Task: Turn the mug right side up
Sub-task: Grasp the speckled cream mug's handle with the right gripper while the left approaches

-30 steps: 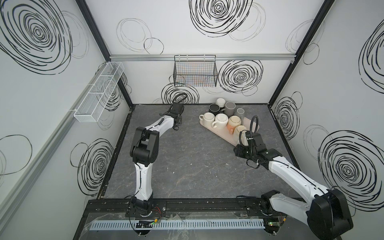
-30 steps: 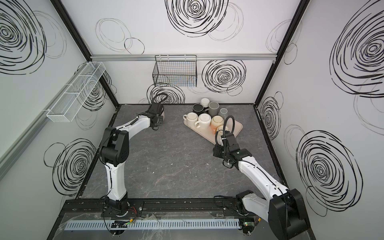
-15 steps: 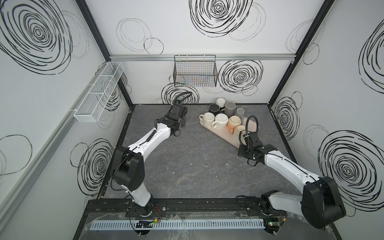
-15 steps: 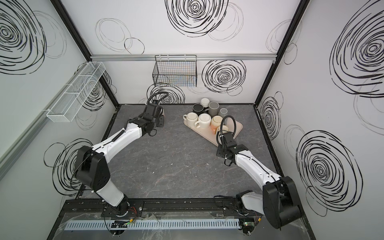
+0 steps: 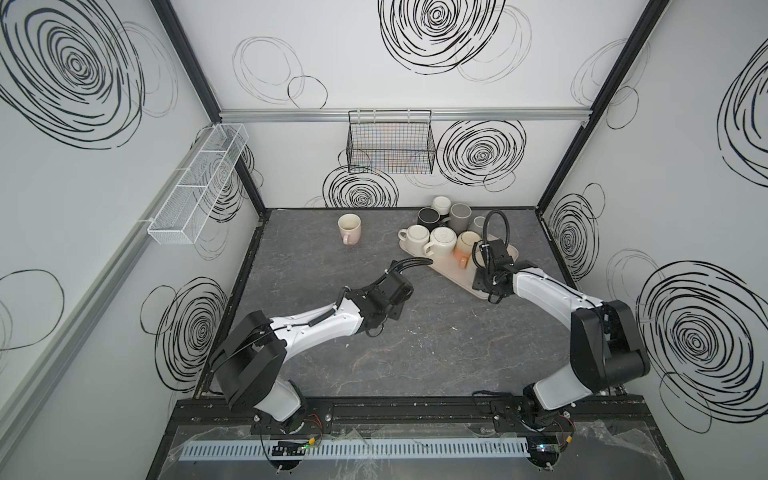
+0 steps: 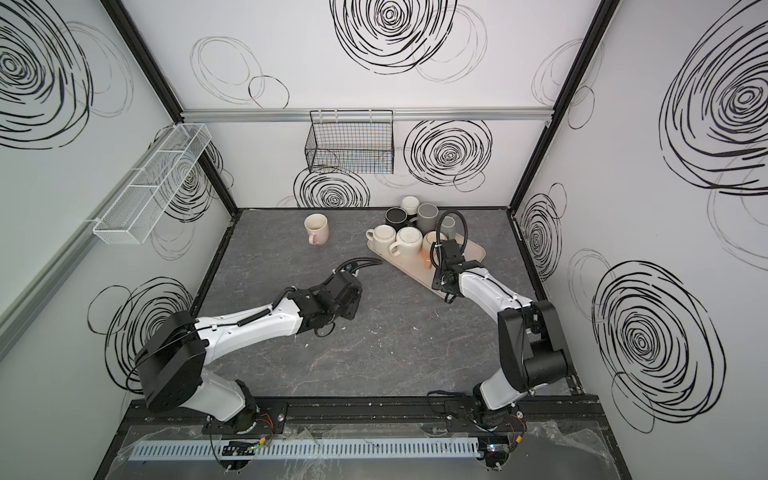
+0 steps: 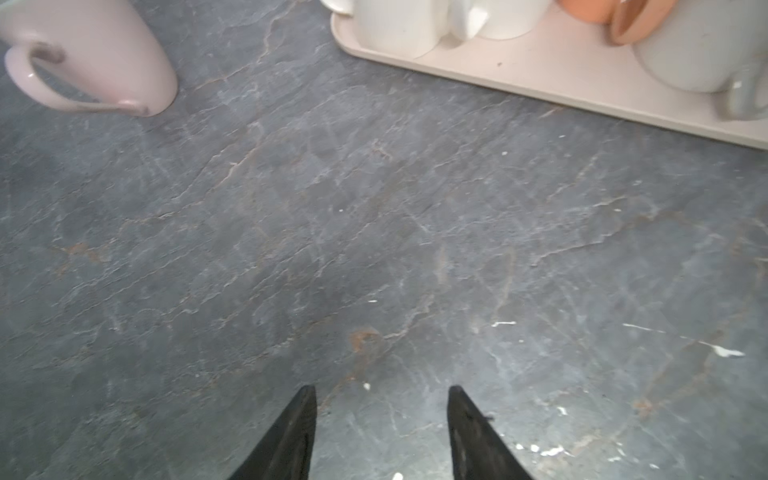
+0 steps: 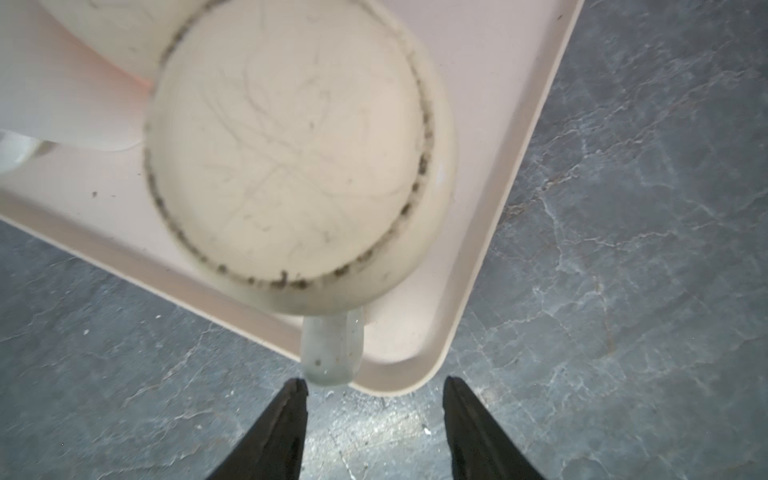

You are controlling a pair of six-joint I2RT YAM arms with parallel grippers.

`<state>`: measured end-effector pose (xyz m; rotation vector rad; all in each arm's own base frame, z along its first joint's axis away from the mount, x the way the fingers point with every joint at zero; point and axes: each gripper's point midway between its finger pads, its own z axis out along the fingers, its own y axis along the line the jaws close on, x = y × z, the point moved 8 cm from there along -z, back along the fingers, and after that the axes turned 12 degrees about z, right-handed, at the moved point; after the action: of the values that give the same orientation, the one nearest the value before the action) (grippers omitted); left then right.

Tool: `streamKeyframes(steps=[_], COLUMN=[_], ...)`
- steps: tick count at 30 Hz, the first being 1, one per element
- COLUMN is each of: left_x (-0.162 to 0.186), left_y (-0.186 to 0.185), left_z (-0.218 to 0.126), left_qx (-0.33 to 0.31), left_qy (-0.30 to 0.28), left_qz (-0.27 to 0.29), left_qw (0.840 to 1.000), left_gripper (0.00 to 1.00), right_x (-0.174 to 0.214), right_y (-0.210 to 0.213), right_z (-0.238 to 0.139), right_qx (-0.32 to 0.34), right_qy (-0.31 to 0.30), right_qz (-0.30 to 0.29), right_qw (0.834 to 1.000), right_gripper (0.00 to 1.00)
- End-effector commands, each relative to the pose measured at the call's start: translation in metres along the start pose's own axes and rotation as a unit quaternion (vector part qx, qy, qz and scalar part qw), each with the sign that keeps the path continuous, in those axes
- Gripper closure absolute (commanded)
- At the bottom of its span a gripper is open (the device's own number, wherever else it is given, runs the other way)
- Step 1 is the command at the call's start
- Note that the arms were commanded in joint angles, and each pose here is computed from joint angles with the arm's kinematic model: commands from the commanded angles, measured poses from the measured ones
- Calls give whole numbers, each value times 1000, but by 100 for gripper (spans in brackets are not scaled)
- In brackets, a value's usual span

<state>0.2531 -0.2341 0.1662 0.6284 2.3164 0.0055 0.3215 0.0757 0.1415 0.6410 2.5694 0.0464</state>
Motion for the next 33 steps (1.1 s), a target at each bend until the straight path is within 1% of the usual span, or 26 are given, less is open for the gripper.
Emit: streamKeyframes(steps=[1,5,8,10,15,21,26,31,33], left_x=[-10,-8,-6,-7,-11,-17,-19,-21,-18], left_y=[-7,-16,-22,-25,-29,-28,-28,-28,-27], left_z=[-9,-7,-5,-4,-9,-22,-36,-48,-54], left_qx=[6,20,30,32,34,34,53,76,82], left_qy=[-46,-56,-64,-69,-89,-122,-171,-194,-203], left_qz=[-39,-36,-34,-33,-29,-32,-34,-44,-43], left_qw=[998,998,997,997,995,991,983,977,975], left_gripper=[46,46,46,46,47,48,47,45,44], right_x=[-7,-9,-10,-9,-9,-8,-5,-3,-2], right_y=[-1,-3,-5,-7,-6,-8,-7,-6,-7], right_z=[6,14,16,16,8,-10,-28,-49,-60], right_qx=[23,48,61,61,42,7,-44,-101,-131], right_qy=[-8,-12,-14,-16,-20,-41,-55,-81,-97], right_qz=[-16,-33,-45,-49,-58,-60,-68,-68,-67], right_qw=[1000,998,997,997,997,997,995,989,984], right_gripper=[45,49,57,66,86,100,100,100,100])
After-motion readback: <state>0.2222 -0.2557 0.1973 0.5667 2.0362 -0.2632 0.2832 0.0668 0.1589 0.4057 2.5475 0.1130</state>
